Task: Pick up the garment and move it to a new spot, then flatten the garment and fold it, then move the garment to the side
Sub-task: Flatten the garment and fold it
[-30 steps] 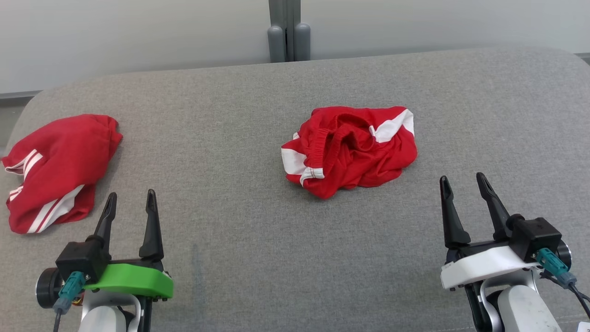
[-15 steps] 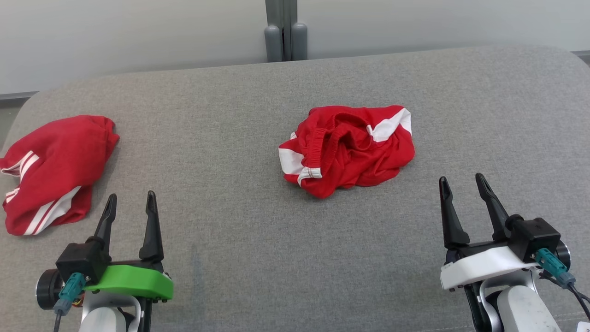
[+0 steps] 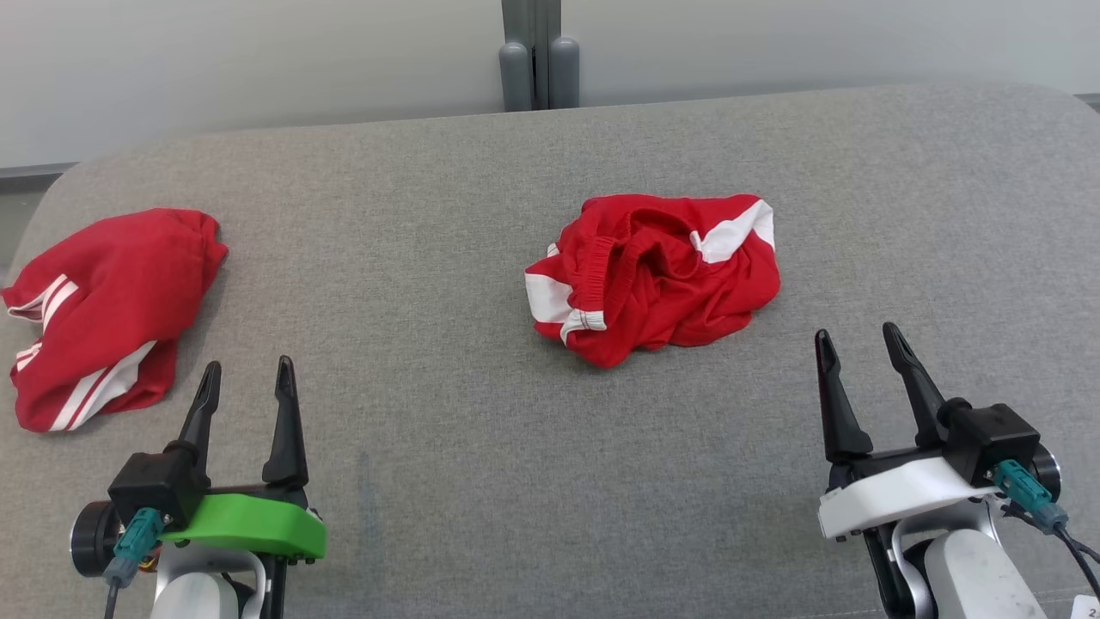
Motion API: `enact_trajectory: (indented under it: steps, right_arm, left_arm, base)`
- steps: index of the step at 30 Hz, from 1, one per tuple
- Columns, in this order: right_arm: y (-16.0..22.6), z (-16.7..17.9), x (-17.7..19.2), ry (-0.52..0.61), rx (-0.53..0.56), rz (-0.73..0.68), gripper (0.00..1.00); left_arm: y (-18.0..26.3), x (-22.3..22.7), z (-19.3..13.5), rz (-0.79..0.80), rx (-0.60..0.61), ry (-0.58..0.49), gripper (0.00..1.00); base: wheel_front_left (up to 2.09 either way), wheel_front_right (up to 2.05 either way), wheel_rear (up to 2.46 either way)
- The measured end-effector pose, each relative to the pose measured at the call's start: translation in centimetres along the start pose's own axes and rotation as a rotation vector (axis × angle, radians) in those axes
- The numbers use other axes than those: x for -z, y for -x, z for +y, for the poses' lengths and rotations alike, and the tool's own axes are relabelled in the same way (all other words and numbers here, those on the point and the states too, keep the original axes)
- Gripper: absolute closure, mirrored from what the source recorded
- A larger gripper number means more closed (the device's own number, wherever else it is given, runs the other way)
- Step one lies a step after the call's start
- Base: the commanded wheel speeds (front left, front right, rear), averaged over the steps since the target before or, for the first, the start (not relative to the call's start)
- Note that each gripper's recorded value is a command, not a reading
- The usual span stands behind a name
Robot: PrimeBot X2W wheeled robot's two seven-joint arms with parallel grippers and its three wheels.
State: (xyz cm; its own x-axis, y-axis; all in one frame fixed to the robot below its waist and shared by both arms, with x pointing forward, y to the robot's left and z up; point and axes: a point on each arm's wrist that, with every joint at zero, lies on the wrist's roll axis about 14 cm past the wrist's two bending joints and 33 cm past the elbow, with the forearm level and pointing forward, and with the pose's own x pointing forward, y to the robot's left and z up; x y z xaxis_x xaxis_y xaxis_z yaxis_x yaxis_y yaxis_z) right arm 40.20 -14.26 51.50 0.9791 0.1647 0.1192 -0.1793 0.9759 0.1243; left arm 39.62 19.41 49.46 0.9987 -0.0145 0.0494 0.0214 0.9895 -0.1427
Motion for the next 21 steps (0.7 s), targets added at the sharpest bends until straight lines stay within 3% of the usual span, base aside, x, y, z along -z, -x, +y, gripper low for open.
enact_trajectory:
  steps: [11,21]
  right_arm:
    - [-4.8,2.1,0.0,0.093,-0.132,0.001,0.00]
    - [-10.7,3.3,3.4,0.188,-0.221,0.111,0.00]
  left_arm:
    - [0.0,0.5,0.6,0.014,-0.021,-0.003,0.00]
    - [-0.7,1.0,1.7,0.027,-0.052,0.001,0.00]
  base:
    - [0.00,0.00,0.00]
    - [0.00,0.00,0.00]
